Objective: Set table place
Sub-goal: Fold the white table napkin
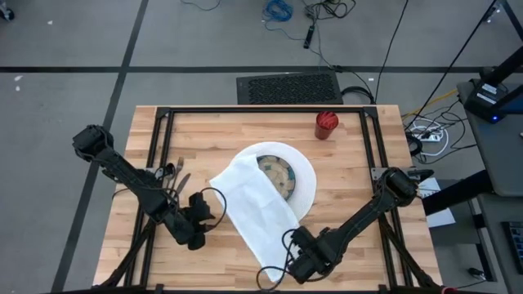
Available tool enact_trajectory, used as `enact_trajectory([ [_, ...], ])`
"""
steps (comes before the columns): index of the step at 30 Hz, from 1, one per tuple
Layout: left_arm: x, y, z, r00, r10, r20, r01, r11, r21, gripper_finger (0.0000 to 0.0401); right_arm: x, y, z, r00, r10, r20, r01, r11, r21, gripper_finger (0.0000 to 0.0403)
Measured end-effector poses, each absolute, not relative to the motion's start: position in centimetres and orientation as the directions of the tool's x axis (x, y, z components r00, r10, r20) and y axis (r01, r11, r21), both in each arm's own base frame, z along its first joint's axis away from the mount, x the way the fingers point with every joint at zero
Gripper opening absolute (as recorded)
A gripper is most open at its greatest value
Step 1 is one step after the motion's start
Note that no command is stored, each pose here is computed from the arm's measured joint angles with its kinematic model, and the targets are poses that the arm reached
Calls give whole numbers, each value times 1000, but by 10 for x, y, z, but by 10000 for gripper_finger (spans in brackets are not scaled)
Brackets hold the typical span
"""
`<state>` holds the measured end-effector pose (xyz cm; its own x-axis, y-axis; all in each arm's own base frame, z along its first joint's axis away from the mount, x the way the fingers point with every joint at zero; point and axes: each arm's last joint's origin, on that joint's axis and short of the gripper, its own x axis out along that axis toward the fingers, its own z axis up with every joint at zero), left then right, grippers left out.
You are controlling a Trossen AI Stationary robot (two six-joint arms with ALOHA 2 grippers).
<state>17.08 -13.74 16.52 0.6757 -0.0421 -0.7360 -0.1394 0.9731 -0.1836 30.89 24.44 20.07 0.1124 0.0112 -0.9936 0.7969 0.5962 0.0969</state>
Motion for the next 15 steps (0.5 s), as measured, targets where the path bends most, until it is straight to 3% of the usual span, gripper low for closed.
enact_trajectory([
  [6, 173, -134, 165, 683, -17, -730, -157, 973, -170, 128, 279, 225, 204, -226, -149, -963, 860, 434, -269, 0],
  [8, 174, -133, 165, 684, -12, -730, -151, 976, -157, 128, 280, 226, 203, -223, -140, -965, 862, 435, -262, 0],
  [12, 178, -127, 166, 702, 51, -710, -198, 972, -126, 128, 291, 233, 201, -102, -74, -992, 810, 573, -125, 0],
  [15, 183, -120, 166, 706, 94, -702, -225, 970, -97, 128, 283, 227, 203, -178, -134, -975, 795, 563, -223, 0],
])
